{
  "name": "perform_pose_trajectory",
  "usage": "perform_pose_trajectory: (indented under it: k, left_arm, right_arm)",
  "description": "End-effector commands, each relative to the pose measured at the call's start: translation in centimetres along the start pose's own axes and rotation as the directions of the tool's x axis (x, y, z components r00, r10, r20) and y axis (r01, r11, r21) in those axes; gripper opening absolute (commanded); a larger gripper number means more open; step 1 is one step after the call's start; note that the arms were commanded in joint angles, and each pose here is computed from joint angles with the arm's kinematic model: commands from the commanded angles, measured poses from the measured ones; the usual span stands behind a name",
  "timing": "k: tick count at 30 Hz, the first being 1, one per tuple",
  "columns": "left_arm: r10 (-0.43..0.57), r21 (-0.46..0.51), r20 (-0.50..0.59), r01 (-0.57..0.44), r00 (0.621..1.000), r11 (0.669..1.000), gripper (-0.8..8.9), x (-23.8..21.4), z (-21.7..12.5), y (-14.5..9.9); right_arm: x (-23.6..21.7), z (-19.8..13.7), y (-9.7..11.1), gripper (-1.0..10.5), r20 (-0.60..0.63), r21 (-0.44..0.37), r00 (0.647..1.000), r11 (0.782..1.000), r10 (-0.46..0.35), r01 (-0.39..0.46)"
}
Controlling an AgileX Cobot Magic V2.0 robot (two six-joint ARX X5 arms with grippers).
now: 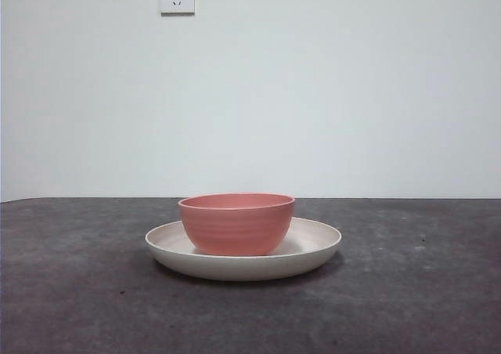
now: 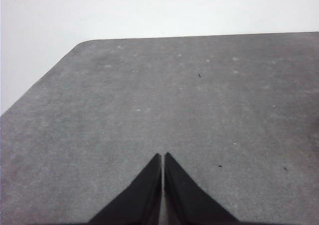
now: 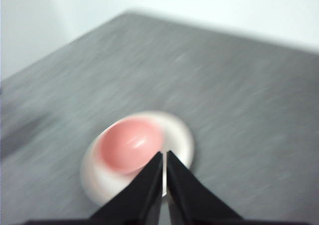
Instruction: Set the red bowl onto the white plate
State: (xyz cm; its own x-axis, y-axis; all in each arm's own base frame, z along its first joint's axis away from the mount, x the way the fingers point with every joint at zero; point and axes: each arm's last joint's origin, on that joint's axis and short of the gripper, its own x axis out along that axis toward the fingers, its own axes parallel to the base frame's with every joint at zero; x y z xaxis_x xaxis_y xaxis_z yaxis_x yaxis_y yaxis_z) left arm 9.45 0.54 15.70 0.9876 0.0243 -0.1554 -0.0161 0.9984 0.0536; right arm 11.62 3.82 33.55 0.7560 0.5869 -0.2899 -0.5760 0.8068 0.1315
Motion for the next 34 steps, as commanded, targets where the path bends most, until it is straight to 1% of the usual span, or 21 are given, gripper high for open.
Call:
perform_pose_trajectory:
  k: [1,3,6,9,12,18,23,26,33,34]
  left_arm:
    - [0.003,-0.004,-0.030,-0.003,1.000,1.000,0.09,0.1,-0.6,0.0]
    - [0.003,-0.004,-0.029,-0.003,1.000,1.000,0.09,0.1,-0.6,0.0]
    - [0.003,-0.004,-0.029,-0.003,1.000,1.000,0.09,0.1,-0.6,0.0]
    - [0.003,-0.004,-0.029,-0.003,1.000,1.000,0.09,0.1,-0.6,0.0]
    - [0.003,-0.004,-0.029,-0.003,1.000,1.000,0.09,0.1,-0.6,0.0]
    - [0.003,-0.004,-0.029,-0.004,1.000,1.000,0.08,0.1,-0.6,0.0]
    - [0.003,-0.004,-0.029,-0.003,1.000,1.000,0.09,0.1,-0.6,0.0]
    - [0.003,-0.004,-0.029,-0.003,1.000,1.000,0.09,0.1,-0.6,0.0]
    - [0.003,-0.004,-0.029,-0.003,1.000,1.000,0.08,0.1,-0.6,0.0]
    - [0.003,-0.004,-0.029,-0.003,1.000,1.000,0.09,0.1,-0.6,0.0]
  right_arm:
    - [-0.3,-1.2,-1.0,0.1,0.098,-0.031,0.992,0.996,-0.084,0.087]
    - [-0.5,-3.1,-1.7,0.1,0.163,-0.037,0.976,0.988,-0.143,0.151]
    - [-0.5,-5.7,-2.3,0.1,0.223,-0.043,0.954,0.976,-0.199,0.214]
    - [-0.3,-8.3,-2.7,0.1,0.277,-0.041,0.922,0.955,-0.272,0.294]
    - [-0.2,-10.9,-3.0,0.1,0.305,-0.024,0.892,0.934,-0.333,0.356]
    - [0.5,-14.5,-3.6,0.1,0.306,0.009,0.856,0.901,-0.416,0.435]
    - [1.1,-16.4,-3.9,0.1,0.285,0.018,0.859,0.899,-0.425,0.438]
    - [1.5,-17.3,-4.1,0.1,0.269,0.039,0.864,0.901,-0.426,0.433]
    - [1.7,-18.4,-4.1,0.1,0.167,0.062,0.885,0.901,-0.434,0.430]
    - [1.7,-18.4,-4.1,0.1,0.167,0.065,0.884,0.899,-0.437,0.432]
